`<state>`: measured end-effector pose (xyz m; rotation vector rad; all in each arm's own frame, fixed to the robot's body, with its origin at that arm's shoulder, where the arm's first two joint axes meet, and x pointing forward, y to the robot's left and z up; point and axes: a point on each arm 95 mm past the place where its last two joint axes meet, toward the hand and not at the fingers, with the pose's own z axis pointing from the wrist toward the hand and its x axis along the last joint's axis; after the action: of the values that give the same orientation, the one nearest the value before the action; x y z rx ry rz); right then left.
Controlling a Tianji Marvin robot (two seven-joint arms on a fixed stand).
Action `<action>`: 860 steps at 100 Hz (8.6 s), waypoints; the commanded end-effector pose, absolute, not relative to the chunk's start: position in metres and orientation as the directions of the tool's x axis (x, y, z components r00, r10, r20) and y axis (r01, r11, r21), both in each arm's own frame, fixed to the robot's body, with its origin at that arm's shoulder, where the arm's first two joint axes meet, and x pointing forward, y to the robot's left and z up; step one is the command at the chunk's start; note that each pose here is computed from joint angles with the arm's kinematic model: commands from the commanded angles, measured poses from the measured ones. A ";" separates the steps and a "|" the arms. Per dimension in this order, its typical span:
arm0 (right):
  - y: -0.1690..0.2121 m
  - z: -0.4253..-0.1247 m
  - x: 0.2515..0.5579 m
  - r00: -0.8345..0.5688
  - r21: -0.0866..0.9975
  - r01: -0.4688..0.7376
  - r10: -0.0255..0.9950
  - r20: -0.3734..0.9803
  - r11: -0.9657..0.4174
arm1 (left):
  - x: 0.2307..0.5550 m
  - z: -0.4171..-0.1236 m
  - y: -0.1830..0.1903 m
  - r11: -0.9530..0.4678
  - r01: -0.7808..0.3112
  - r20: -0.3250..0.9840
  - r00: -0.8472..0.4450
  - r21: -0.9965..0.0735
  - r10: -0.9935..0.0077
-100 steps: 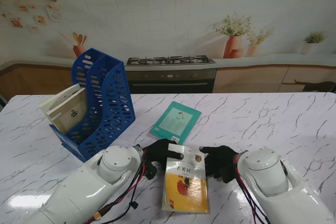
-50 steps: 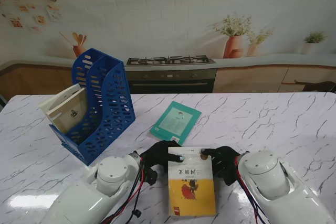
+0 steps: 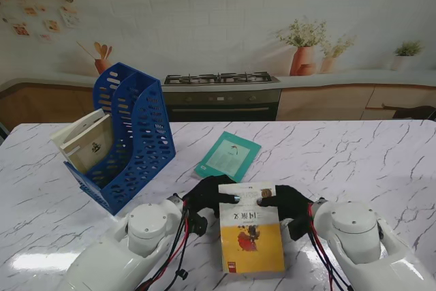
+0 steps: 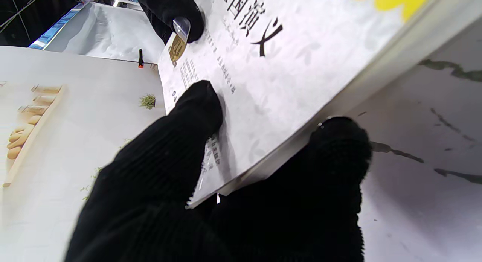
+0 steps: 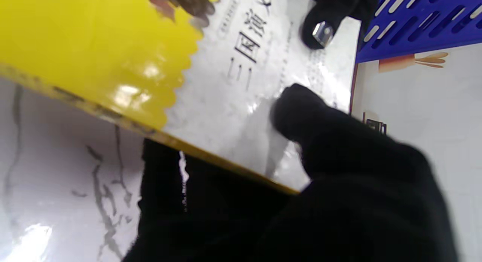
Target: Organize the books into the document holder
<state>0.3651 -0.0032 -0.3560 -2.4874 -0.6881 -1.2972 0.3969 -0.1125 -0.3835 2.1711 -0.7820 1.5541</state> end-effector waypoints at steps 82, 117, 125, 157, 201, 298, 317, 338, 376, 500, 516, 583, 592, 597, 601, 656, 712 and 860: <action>-0.017 -0.314 0.371 0.208 0.213 0.607 0.412 0.887 -0.765 | 0.408 -0.327 -0.099 -0.703 -0.642 0.940 -0.085 -0.306 -0.331; -0.011 -0.301 0.375 0.120 0.250 0.651 0.422 0.899 -0.717 | 0.427 -0.323 -0.107 -0.607 -0.726 0.937 -0.152 -0.322 -0.315; -0.009 -0.297 0.377 0.103 0.259 0.652 0.422 0.901 -0.712 | 0.428 -0.326 -0.109 -0.583 -0.747 0.937 -0.155 -0.319 -0.315; -0.008 -0.292 0.383 0.071 0.285 0.653 0.432 0.899 -0.702 | 0.424 -0.336 -0.111 -0.518 -0.803 0.936 -0.134 -0.295 -0.325; -0.005 -0.290 0.388 0.055 0.277 0.696 0.433 0.900 -0.663 | 0.424 -0.340 -0.116 -0.570 -0.782 0.959 -0.123 -0.253 -0.257; -0.004 -0.287 0.390 0.052 0.240 0.694 0.379 0.924 -0.679 | 0.409 -0.321 -0.119 -0.663 -0.737 0.991 -0.098 -0.135 -0.093; -0.007 -0.288 0.390 0.049 0.230 0.657 0.346 0.937 -0.718 | 0.407 -0.312 -0.115 -0.668 -0.732 0.991 -0.095 -0.136 -0.098; -0.015 -0.286 0.390 0.060 0.235 0.579 0.328 0.943 -0.781 | 0.407 -0.307 -0.110 -0.661 -0.739 0.992 -0.080 -0.127 -0.100; -0.036 -0.286 0.387 0.070 0.278 0.410 0.334 0.940 -0.869 | 0.406 -0.259 -0.080 -0.714 -0.646 0.963 -0.169 -0.268 -0.208; -0.044 -0.295 0.393 0.057 0.365 0.383 0.416 0.907 -0.848 | 0.350 -0.094 0.062 -0.758 -0.111 0.765 -0.134 -0.643 -0.629; -0.046 -0.294 0.393 0.059 0.374 0.384 0.427 0.902 -0.844 | 0.342 -0.079 0.074 -0.732 -0.060 0.733 -0.112 -0.678 -0.670; -0.045 -0.296 0.396 0.055 0.383 0.390 0.436 0.898 -0.837 | 0.340 -0.063 0.111 -0.661 0.047 0.662 0.027 -0.749 -0.749; -0.044 -0.297 0.396 0.053 0.382 0.391 0.435 0.899 -0.837 | 0.345 -0.064 0.116 -0.653 0.052 0.655 0.045 -0.756 -0.754; -0.043 -0.297 0.396 0.054 0.381 0.392 0.435 0.899 -0.837 | 0.348 -0.065 0.118 -0.660 0.053 0.663 0.051 -0.749 -0.747; -0.043 -0.297 0.396 0.056 0.380 0.394 0.435 0.899 -0.837 | 0.351 -0.065 0.120 -0.663 0.052 0.666 0.055 -0.746 -0.744; -0.044 -0.298 0.395 0.075 0.380 0.392 0.441 0.895 -0.838 | 0.397 -0.083 0.131 -0.687 0.010 0.686 0.070 -0.726 -0.724; -0.047 -0.300 0.393 0.107 0.368 0.386 0.437 0.893 -0.846 | 0.437 -0.112 0.134 -0.671 -0.045 0.672 -0.037 -0.740 -0.739; -0.051 -0.305 0.389 0.118 0.378 0.370 0.447 0.887 -0.849 | 0.446 -0.207 0.141 -0.704 -0.109 0.712 -0.069 -0.702 -0.699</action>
<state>0.3925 -0.0543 -0.3019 -2.3966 -0.8862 -1.9501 0.4484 0.1457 -0.2006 2.4068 -1.1535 2.4418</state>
